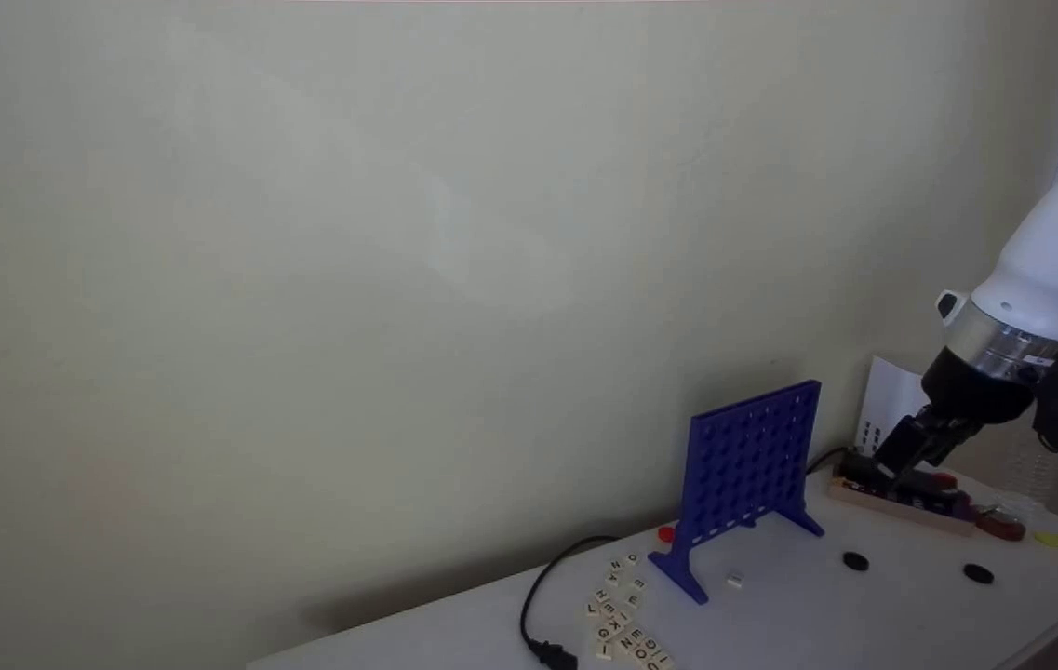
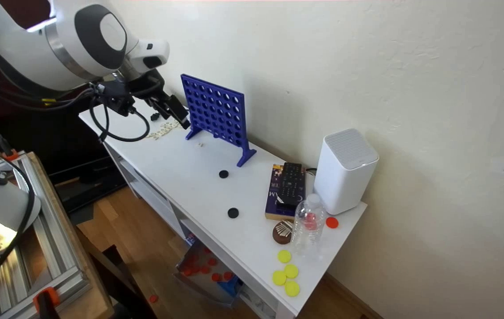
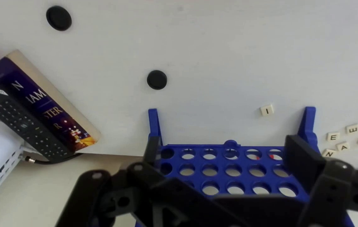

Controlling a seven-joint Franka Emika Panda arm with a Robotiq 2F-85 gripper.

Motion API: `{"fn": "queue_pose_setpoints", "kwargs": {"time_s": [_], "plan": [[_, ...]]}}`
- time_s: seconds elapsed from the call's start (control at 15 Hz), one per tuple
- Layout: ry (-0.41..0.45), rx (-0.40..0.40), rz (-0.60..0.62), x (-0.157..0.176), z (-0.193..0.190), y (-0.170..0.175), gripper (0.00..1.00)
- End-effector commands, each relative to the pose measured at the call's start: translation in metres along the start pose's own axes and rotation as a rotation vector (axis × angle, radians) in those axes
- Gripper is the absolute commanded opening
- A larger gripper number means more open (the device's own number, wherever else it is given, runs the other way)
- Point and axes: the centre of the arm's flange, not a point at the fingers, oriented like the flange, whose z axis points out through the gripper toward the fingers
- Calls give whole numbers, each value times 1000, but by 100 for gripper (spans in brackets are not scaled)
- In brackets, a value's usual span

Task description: Put the left black disk in the blue board

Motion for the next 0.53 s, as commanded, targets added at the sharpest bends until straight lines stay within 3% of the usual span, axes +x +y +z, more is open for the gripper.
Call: {"fn": "queue_pose_setpoints", "kwargs": {"time_s": [0.0, 0.2, 0.27, 0.47], "plan": [[-63, -4, 66, 17, -52, 12, 100], [-91, 1, 87, 10, -48, 16, 100], [-48, -10, 60, -6, 13, 3, 100], [-61, -7, 71, -9, 17, 4, 100]]}}
